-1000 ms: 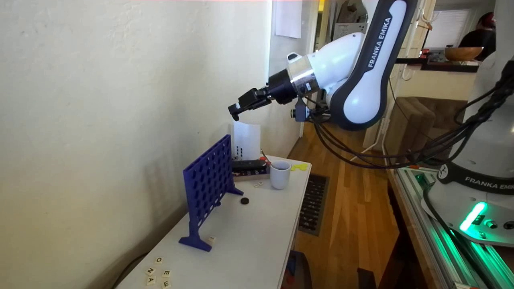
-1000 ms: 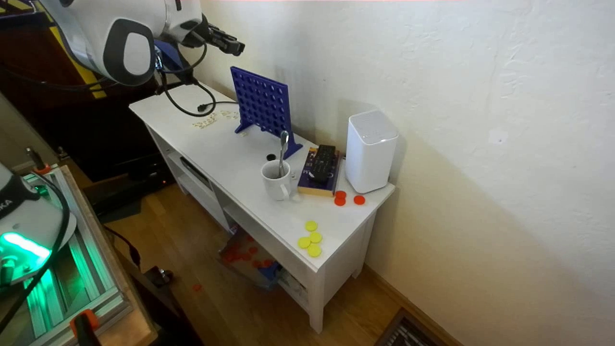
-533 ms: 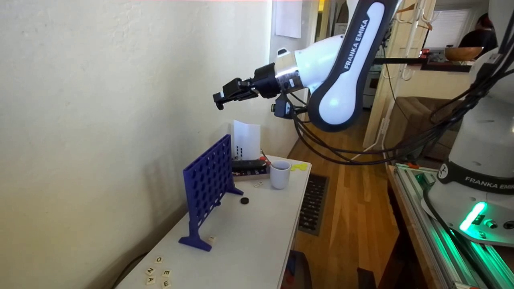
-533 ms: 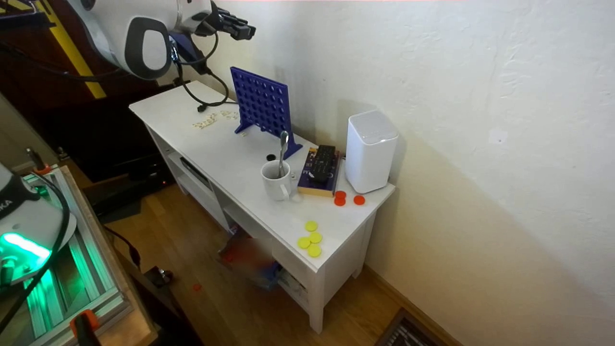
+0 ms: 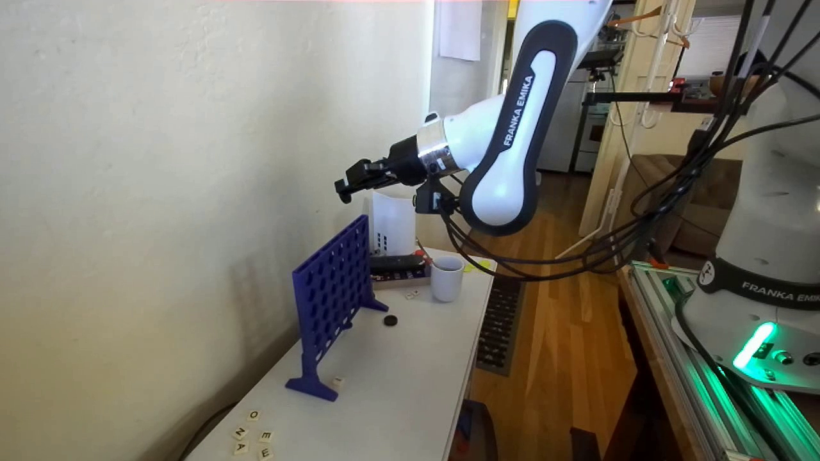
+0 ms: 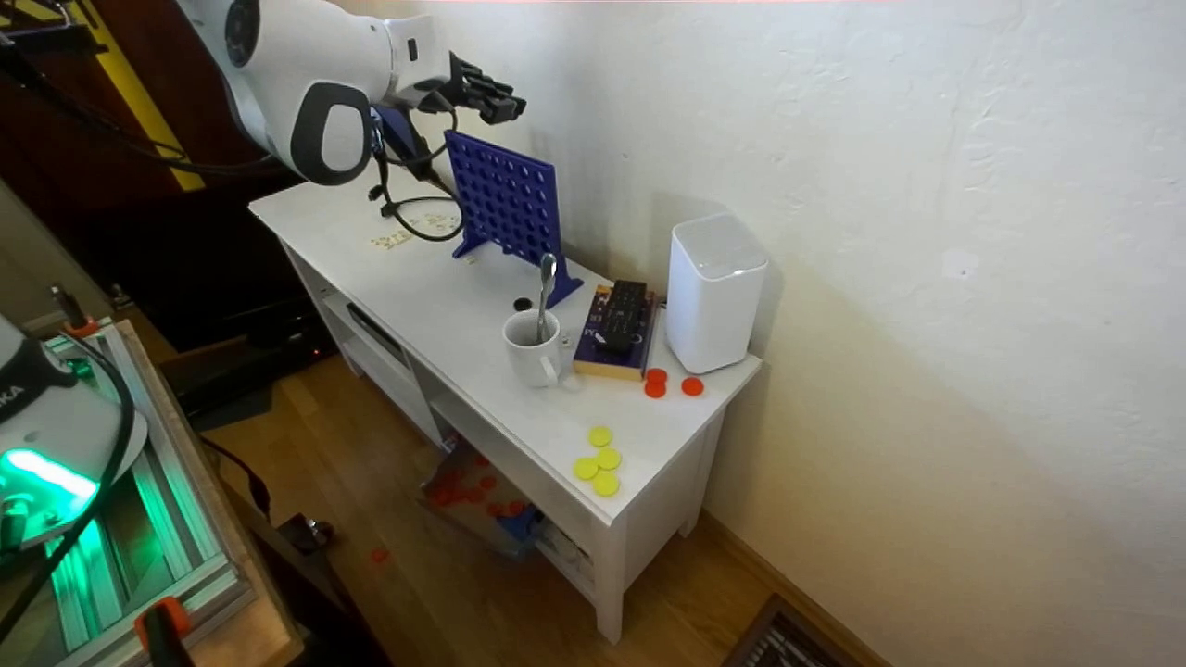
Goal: Put one dark blue circle inside the blue object
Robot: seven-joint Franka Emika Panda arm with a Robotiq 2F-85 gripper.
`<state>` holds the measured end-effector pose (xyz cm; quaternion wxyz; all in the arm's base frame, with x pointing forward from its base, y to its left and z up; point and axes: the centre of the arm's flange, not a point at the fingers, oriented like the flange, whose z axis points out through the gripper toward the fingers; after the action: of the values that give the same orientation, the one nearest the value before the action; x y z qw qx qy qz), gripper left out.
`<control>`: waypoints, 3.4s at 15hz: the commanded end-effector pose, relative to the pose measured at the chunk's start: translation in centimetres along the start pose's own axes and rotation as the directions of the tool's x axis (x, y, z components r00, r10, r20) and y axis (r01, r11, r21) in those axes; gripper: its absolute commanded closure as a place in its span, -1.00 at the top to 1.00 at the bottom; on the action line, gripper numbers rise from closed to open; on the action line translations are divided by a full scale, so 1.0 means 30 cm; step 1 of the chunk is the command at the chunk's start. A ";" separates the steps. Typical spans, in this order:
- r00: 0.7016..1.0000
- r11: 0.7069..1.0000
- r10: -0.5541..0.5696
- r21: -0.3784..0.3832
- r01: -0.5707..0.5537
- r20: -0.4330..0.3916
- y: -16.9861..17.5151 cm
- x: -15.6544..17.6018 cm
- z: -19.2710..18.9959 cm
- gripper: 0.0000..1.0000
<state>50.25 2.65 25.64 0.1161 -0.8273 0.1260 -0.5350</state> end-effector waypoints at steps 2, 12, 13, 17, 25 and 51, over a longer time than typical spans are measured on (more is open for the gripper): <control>1.000 1.000 0.007 -0.009 -0.007 0.010 0.017 -0.020 0.019 -0.35; 1.000 0.999 0.031 0.014 -0.031 0.003 0.078 -0.035 0.047 -0.84; 1.000 0.999 0.027 0.032 -0.028 0.009 0.088 -0.045 0.048 -0.84; 1.000 0.991 -0.023 0.129 0.023 0.004 0.120 -0.088 0.047 -0.84; 0.996 0.985 0.009 0.171 0.007 -0.090 0.170 -0.056 0.083 -0.84; 0.998 0.977 0.069 0.202 -0.066 -0.008 0.211 -0.142 0.016 -0.84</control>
<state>49.93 -1.98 21.17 0.2176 -0.8072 0.0919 -0.5409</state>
